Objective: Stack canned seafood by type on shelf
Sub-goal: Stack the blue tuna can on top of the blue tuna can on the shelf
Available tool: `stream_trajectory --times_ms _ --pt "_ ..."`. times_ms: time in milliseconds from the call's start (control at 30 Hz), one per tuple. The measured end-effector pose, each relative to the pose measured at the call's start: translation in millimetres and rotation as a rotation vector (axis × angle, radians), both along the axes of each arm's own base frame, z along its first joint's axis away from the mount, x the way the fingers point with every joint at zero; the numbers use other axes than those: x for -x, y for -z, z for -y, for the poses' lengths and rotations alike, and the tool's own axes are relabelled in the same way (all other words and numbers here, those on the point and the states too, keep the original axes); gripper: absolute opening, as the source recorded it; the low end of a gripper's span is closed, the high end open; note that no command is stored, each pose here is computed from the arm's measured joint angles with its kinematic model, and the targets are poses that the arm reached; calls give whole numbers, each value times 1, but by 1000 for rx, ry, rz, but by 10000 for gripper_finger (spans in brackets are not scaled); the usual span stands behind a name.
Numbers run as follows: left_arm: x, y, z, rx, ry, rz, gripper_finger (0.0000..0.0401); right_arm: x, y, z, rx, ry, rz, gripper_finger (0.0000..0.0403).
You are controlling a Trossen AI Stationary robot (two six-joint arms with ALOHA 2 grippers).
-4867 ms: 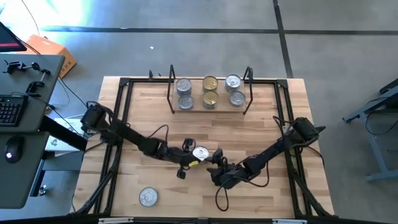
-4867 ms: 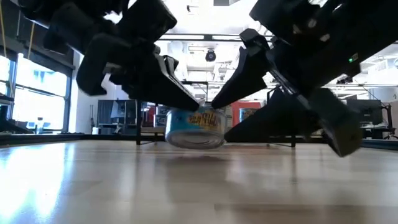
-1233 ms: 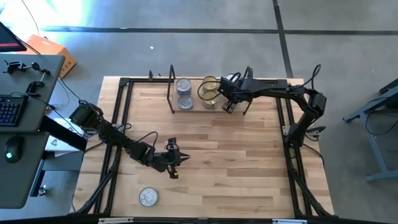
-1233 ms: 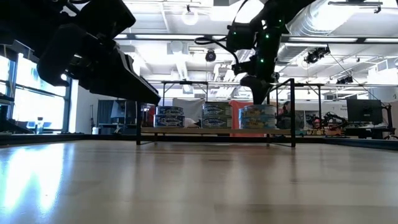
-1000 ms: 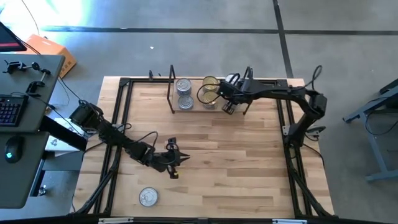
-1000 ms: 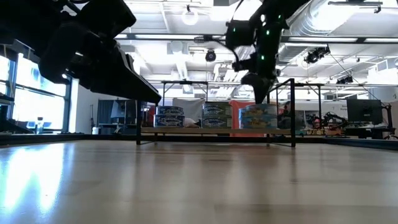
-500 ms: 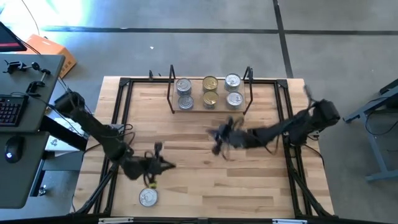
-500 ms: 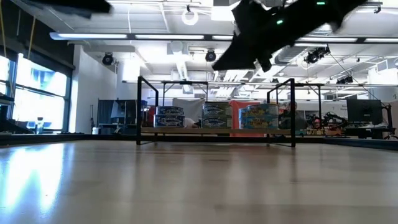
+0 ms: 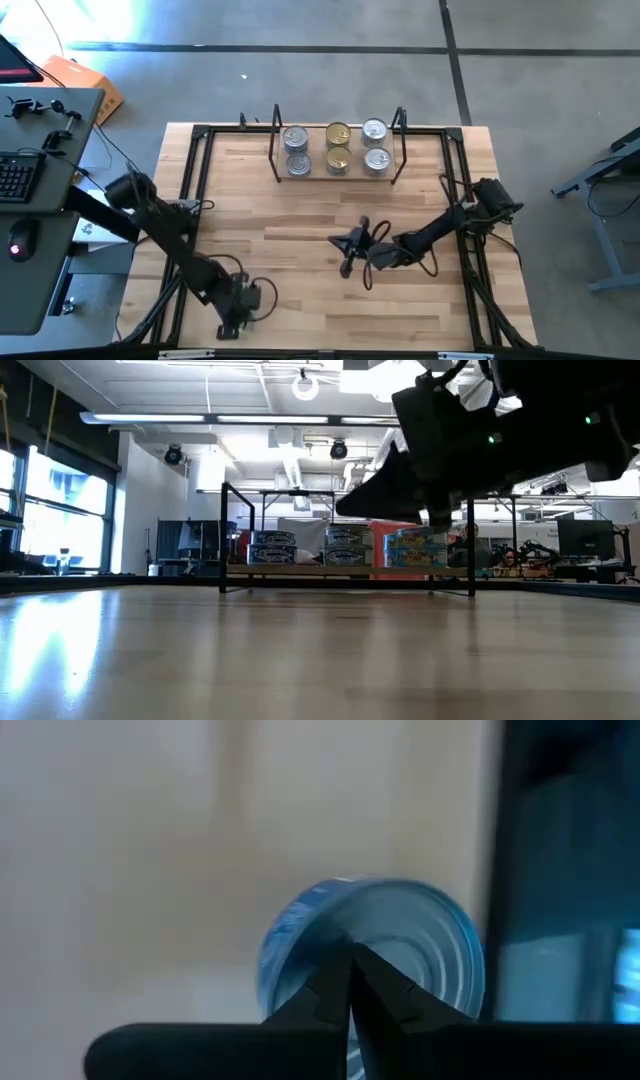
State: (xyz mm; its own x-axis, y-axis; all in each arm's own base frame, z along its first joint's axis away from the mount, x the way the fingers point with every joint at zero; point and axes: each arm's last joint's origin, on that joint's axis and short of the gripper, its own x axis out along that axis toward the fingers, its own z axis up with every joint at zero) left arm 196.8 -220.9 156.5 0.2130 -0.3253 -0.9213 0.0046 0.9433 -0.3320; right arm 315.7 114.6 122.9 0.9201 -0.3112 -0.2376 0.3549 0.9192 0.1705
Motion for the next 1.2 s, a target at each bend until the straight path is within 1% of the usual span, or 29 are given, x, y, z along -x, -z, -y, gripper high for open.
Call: stream_trajectory --times_ms 33,100,167,200,233,333,367,400,433,500,533,633,667,733,800,833,900,1000,1100,1200 --pt "-2 5 4 16 8 -7 0 -2 -2 0 8 1 3 0" --pt "-6 15 8 9 36 -5 0 -6 -5 1 27 -1 3 0" --pt "-10 19 6 -35 77 41 0 -10 -8 1 50 -4 7 0" --pt "-15 20 4 -71 98 90 0 -12 -10 2 56 -5 11 0" --pt "-21 20 0 -125 120 159 0 -13 -12 2 64 -8 13 0" --pt "-42 16 -17 -390 174 414 0 -17 -15 2 71 -25 12 0" --pt "-47 14 -22 -468 182 476 0 -17 -15 2 71 -26 12 0" --pt "-50 11 -26 -519 199 511 0 -17 -15 1 69 -26 14 0" --pt "-53 5 -29 -536 206 549 0 -17 -15 1 61 -25 16 0" --pt "-58 -10 -32 -523 196 610 0 -17 -14 1 54 -28 6 0" --pt "-58 -15 -35 -521 185 617 0 -16 -12 1 49 -27 -8 0" --pt "-60 -12 -43 -534 165 581 0 -17 -6 9 14 -12 -57 0" --pt "-59 -12 -44 -523 158 566 0 -18 -4 15 -5 -18 -77 0" --pt "-59 -13 -44 -441 146 530 0 -21 1 27 -45 -56 -129 0" --pt "-55 -8 -44 -370 142 448 0 -26 10 38 -87 -74 -161 0" --pt "-53 -5 -44 -353 133 413 0 -28 14 41 -96 -80 -177 0" --pt "-53 -2 -43 -331 117 389 0 -38 22 46 -94 -102 -199 0" --pt "-54 5 -40 -342 116 377 0 -59 30 50 -69 -151 -211 0" --pt "-56 14 -42 -403 103 366 0 -81 38 50 -27 -197 -234 0" --pt "-57 18 -47 -458 93 353 0 -101 39 49 15 -212 -272 0"
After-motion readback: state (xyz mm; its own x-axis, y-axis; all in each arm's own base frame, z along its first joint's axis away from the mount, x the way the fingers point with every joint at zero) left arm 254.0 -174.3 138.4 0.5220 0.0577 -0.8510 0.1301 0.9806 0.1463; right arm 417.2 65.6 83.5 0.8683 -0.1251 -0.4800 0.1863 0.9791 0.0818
